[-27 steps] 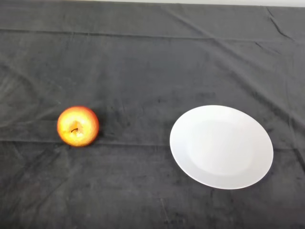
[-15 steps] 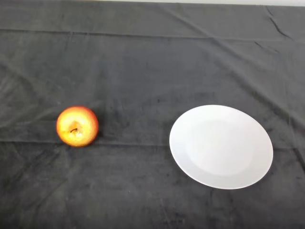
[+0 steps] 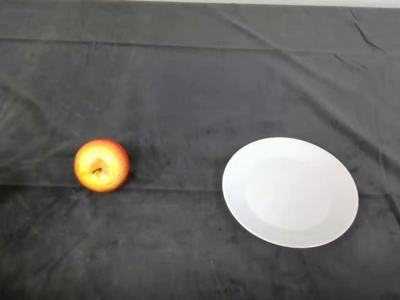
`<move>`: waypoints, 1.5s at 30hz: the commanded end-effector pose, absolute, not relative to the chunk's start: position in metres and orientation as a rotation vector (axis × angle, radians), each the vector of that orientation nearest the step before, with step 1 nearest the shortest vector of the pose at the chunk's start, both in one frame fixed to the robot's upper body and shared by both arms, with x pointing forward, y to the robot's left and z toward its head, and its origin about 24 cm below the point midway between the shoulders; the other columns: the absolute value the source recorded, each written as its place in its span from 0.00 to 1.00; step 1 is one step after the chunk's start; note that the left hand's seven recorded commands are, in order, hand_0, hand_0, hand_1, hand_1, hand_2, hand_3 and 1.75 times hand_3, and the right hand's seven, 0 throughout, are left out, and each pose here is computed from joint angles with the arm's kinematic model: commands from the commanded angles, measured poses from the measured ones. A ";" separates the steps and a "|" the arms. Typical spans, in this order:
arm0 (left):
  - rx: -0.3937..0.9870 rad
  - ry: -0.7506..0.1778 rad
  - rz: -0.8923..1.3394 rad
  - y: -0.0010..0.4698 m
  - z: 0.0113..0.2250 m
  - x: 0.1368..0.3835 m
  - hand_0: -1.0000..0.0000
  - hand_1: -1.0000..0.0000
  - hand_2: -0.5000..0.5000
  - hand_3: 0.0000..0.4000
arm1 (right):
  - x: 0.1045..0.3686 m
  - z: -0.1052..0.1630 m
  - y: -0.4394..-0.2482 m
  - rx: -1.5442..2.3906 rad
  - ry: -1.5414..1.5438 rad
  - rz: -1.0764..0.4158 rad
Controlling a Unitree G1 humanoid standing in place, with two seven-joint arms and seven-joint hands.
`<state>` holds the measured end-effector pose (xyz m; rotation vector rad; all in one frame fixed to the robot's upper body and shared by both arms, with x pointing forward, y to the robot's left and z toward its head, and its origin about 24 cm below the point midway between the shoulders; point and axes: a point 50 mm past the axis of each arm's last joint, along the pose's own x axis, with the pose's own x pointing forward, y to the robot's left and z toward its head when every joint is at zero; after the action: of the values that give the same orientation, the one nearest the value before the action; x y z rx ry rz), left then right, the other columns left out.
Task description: Move the apple to the plate
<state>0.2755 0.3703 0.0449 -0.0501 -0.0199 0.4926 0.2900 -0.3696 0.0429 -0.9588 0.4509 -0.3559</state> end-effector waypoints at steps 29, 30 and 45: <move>0.049 -0.085 0.067 0.286 0.052 0.323 1.00 1.00 0.50 0.00 | 0.266 0.004 -0.363 -0.958 0.592 -0.281; 0.051 -0.084 0.056 0.283 0.051 0.324 1.00 1.00 0.50 0.00 | 0.266 0.004 -0.363 -0.958 0.592 -0.281; 0.089 -0.087 -0.107 0.246 0.047 0.333 1.00 1.00 0.50 0.00 | 0.266 0.004 -0.363 -0.958 0.592 -0.282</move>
<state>0.3193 0.2546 0.0218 0.0486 0.0200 -0.0558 0.2904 -0.3706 0.0449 -0.9574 0.4451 -0.3624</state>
